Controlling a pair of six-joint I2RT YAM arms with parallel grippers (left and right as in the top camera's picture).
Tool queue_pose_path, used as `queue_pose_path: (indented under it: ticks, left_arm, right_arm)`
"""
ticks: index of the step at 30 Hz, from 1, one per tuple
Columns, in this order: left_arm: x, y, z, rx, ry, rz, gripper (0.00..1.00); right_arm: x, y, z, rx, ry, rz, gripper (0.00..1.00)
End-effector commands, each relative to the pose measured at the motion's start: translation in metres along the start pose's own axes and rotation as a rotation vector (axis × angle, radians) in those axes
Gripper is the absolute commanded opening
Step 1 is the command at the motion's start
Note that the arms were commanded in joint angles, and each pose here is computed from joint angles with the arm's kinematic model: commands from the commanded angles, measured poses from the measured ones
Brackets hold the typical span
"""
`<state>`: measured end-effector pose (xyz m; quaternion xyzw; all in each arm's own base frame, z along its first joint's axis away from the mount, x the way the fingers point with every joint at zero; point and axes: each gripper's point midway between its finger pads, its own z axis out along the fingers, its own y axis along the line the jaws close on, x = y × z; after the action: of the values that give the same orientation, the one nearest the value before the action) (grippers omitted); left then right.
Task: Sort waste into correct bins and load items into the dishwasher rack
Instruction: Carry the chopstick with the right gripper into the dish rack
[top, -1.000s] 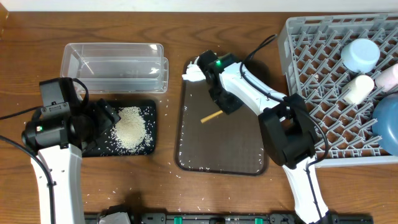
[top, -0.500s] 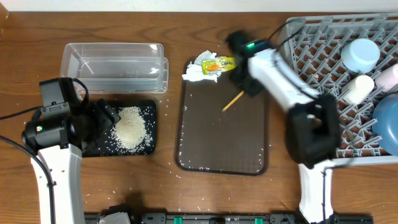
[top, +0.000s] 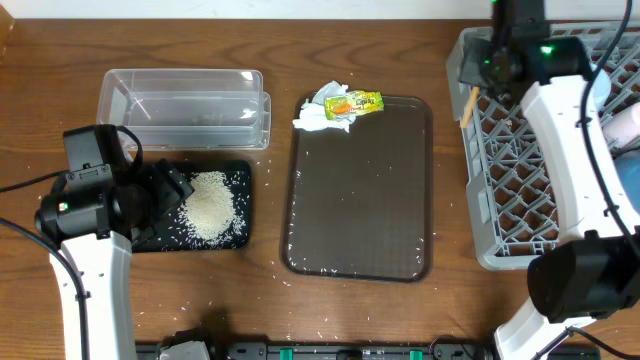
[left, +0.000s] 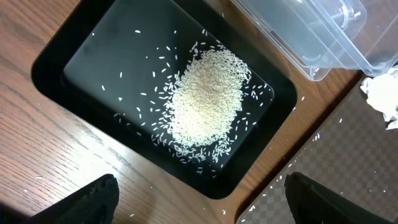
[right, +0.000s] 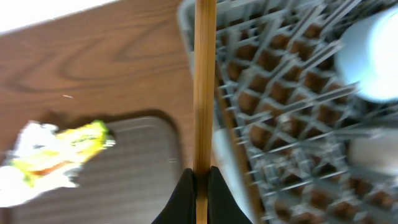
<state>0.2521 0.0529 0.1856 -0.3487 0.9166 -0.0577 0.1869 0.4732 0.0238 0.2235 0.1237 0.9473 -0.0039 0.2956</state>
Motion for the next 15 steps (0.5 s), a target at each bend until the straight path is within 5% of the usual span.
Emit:
queue_pose_path:
  ticks: [1, 15]
  left_arm:
    - [-0.003, 0.000, -0.003, 0.001, -0.010, -0.003, 0.88]
    - [-0.003, 0.000, -0.003, 0.001, -0.010, -0.003, 0.88]
  right_arm:
    - [-0.002, -0.022, 0.009, 0.044, 0.016, -0.187, 0.01]
    - [0.005, -0.057, 0.039, 0.086, 0.098, -0.287, 0.01]
